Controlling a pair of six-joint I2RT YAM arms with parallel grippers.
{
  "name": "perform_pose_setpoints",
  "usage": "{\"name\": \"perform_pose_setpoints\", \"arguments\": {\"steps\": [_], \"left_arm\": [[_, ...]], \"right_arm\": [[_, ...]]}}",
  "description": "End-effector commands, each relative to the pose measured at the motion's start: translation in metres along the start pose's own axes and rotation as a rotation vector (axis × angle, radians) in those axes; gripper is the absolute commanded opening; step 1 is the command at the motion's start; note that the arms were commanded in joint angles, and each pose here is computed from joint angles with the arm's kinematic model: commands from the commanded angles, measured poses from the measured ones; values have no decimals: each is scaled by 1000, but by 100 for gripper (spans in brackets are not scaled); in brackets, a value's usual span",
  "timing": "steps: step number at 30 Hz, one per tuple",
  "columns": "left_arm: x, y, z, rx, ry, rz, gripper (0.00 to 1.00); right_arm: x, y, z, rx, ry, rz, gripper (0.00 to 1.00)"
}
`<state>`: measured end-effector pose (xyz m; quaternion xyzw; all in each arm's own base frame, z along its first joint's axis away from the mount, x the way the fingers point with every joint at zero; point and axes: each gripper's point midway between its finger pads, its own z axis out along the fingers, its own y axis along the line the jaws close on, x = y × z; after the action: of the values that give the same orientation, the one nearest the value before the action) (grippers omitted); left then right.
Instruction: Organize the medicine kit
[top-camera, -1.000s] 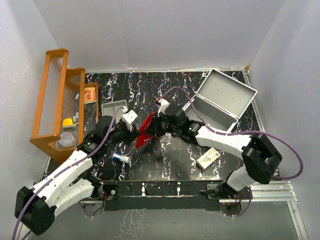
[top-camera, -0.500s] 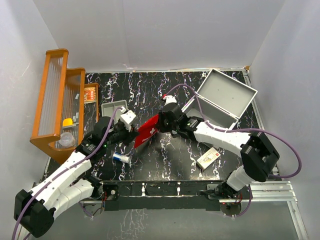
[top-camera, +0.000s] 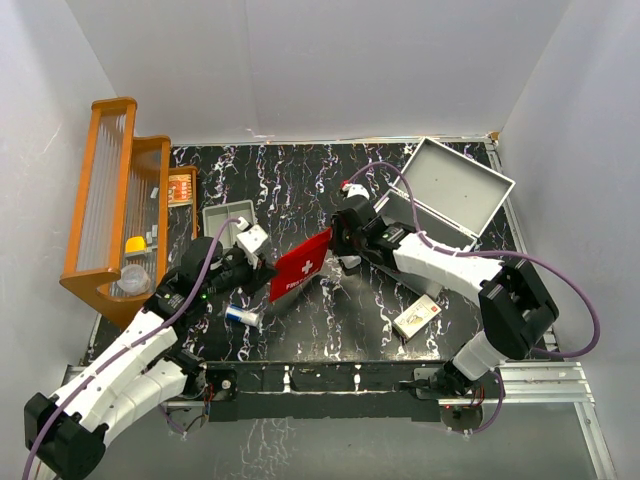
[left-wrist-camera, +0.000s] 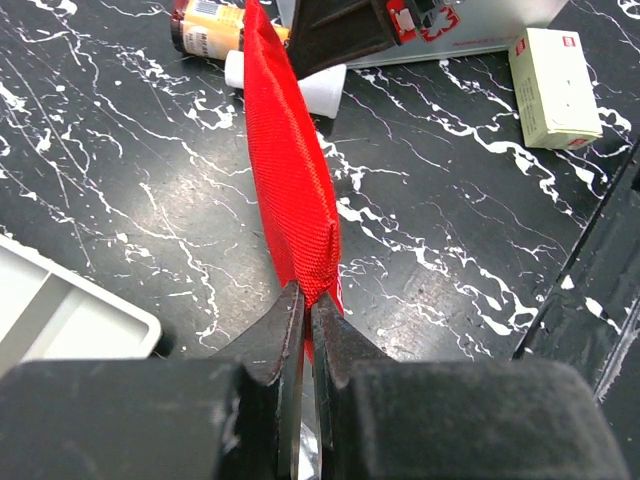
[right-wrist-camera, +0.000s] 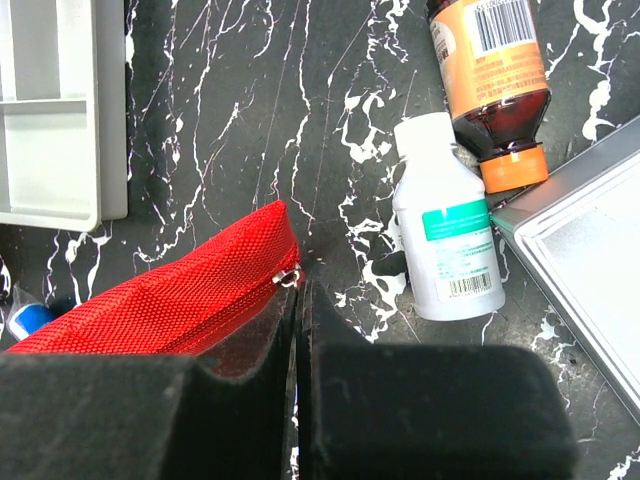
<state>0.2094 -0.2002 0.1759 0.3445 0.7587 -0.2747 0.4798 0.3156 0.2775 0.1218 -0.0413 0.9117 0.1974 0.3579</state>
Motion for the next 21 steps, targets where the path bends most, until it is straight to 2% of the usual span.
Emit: {"name": "perform_pose_setpoints", "arguments": {"steps": [1,5,8,11,16,21], "left_arm": [[-21,-17,-10,80,-43,25,0],[-26,-20,-14,89,-58,19,0],[-30,-21,-14,89,-66,-6,0],[-32,-21,-11,88,-65,-38,0],[-42,-10,-16,19,-10,-69,0],[-73,-9,-24,11,25,-68,0]], "right_arm": [[-30,1,-3,-27,-64,-39,0],[-28,-2,-4,-59,-47,-59,0],[-25,7,-10,-148,-29,-111,0],[-21,16,-22,-248,-13,-156,16],[-18,11,-45,-335,6,-179,32],[-32,15,-81,-429,-89,-157,54]]}}
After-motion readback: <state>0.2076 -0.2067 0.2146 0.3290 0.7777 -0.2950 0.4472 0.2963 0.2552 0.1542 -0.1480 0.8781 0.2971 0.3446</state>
